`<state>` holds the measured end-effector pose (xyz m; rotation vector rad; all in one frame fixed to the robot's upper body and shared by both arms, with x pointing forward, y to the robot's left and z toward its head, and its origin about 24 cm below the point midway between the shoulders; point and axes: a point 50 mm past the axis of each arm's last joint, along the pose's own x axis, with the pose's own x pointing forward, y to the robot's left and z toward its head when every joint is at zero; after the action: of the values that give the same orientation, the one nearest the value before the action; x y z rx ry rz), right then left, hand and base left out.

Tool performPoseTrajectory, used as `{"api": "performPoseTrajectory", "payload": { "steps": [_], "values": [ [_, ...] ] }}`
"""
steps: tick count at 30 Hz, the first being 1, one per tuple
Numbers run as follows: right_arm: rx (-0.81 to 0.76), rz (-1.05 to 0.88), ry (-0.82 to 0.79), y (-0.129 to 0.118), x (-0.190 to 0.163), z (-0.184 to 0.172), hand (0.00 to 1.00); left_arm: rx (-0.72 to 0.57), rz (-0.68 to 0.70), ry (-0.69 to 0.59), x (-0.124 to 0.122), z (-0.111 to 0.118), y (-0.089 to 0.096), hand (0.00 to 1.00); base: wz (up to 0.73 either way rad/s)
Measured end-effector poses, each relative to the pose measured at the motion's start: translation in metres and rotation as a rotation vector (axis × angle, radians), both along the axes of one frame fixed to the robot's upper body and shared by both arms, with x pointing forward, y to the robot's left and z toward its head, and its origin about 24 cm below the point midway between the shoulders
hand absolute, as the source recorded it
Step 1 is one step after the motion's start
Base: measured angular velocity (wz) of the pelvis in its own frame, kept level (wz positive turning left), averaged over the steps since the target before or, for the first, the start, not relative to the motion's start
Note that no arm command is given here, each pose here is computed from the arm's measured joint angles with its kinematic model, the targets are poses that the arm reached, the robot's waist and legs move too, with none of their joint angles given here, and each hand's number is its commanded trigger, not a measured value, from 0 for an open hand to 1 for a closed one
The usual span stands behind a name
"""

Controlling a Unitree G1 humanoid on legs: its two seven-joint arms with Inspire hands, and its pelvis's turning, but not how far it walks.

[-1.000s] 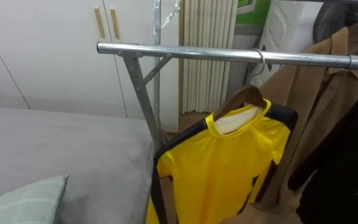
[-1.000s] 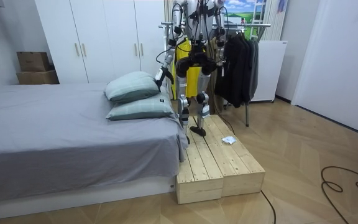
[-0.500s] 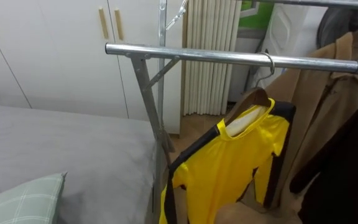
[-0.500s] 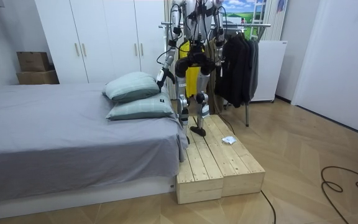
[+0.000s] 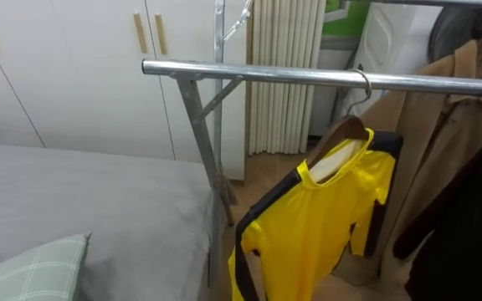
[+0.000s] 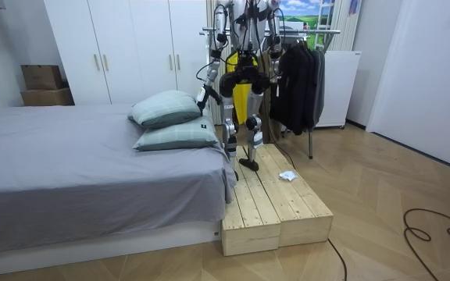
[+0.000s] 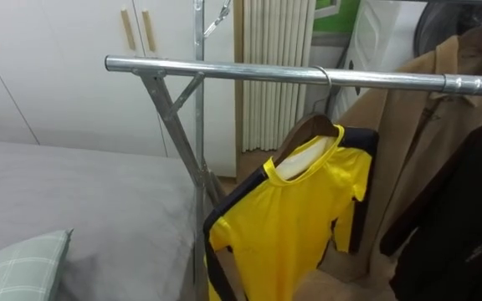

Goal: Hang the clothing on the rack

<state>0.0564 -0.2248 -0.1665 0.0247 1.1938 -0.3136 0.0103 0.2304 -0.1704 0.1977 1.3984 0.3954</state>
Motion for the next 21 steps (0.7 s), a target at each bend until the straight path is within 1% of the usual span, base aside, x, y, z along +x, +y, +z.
{"api": "performPoseTrajectory", "payload": {
  "steps": [4,6,8,12,15,21],
  "values": [
    [0.004,-0.004,0.003,-0.001,-0.001,0.0,0.0,-0.008,0.007,-0.008,0.001,0.0,-0.002,0.0,0.05],
    [0.003,0.002,0.003,0.0,0.0,0.0,0.0,-0.025,0.059,-0.025,0.001,-0.001,-0.003,0.0,0.09],
    [0.004,0.004,0.001,0.0,0.001,0.0,0.0,-0.038,0.08,-0.033,0.001,-0.001,-0.003,0.0,0.1],
    [0.005,0.014,0.006,0.0,0.003,0.0,0.0,-0.062,0.066,-0.037,0.002,0.0,-0.001,0.0,0.12],
    [0.003,0.021,0.003,-0.001,0.007,0.0,0.0,-0.088,0.1,-0.052,0.002,-0.001,-0.002,0.0,0.17],
    [0.001,0.03,-0.007,-0.001,0.011,0.001,0.0,-0.114,0.072,-0.088,0.009,-0.001,-0.011,0.0,0.27]
  ]
}}
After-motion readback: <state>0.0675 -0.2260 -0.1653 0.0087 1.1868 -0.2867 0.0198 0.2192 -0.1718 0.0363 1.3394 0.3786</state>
